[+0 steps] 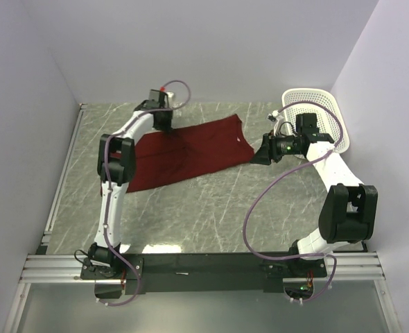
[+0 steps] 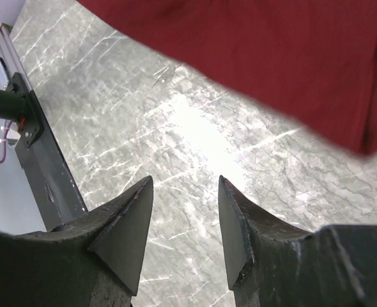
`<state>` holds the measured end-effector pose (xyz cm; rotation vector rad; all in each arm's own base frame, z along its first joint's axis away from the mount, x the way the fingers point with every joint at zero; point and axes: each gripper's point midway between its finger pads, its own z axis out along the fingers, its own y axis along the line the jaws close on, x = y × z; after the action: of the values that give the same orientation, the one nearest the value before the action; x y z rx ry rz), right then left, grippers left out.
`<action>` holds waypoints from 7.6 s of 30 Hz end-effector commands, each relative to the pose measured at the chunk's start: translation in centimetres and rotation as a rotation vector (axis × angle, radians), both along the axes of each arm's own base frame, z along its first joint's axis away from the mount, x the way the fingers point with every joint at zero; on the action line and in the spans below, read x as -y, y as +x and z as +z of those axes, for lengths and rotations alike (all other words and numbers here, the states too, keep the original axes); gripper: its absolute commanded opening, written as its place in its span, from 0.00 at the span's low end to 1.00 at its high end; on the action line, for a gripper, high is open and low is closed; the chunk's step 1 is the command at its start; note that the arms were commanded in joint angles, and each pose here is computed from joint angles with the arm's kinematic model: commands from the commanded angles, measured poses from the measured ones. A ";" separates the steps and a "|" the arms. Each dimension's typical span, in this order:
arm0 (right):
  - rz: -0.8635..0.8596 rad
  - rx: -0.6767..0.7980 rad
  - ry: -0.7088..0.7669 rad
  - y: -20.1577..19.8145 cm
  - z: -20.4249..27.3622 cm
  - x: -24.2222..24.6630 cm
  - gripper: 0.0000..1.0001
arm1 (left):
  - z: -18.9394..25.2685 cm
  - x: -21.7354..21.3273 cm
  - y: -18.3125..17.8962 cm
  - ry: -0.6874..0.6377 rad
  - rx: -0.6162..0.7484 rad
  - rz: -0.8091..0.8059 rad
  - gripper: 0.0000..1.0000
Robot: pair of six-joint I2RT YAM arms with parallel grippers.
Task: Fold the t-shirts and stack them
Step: Fold the tshirt
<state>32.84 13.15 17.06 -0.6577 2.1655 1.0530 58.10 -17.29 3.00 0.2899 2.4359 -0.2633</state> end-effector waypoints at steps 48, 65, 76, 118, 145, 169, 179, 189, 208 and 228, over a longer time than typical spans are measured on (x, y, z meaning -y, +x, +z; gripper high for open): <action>0.748 1.045 -0.768 -2.2 -11.6 -39.5 0.52 | 25.0 -21.9 -32.0 -0.101 0.806 0.747 0.99; 0.761 1.023 -0.841 -1.5 -15.1 -38.8 0.03 | 25.4 -21.6 -32.2 -0.111 0.830 0.735 0.99; 0.983 0.949 -0.746 -7.8 -14.6 -30.6 0.00 | 25.5 -21.1 -32.0 -0.123 0.831 0.701 0.99; 0.107 0.428 -0.152 -4.6 5.3 -3.8 0.55 | 7.2 2.2 -7.3 -0.423 -0.105 0.129 0.72; -0.022 0.390 -0.038 -3.8 4.8 -0.1 0.55 | -0.1 5.8 -4.2 -0.303 -0.181 0.089 0.25; -0.012 0.366 -0.058 -3.6 3.7 0.6 0.55 | 1.6 -10.2 -2.6 -0.389 -0.078 0.483 0.17; 0.325 0.407 -0.205 -7.6 -0.6 -4.3 0.56 | 15.0 -14.2 -0.5 -0.359 0.258 0.400 0.63; 0.832 0.701 -0.394 -13.8 -6.6 -10.1 0.68 | 27.3 -11.8 -13.5 -0.395 0.693 0.130 0.88; 1.117 0.556 -0.476 -22.8 -11.7 -17.3 0.58 | 23.2 -9.0 -32.4 -0.442 0.593 0.055 0.91; 1.165 0.524 -0.551 -24.1 -14.2 -18.5 0.45 | 22.8 -8.9 -32.7 -0.448 0.596 0.050 0.90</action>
<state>8.26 30.48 2.70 -2.3312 1.4972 0.6108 25.48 -8.16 24.98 0.0548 1.7753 -0.5932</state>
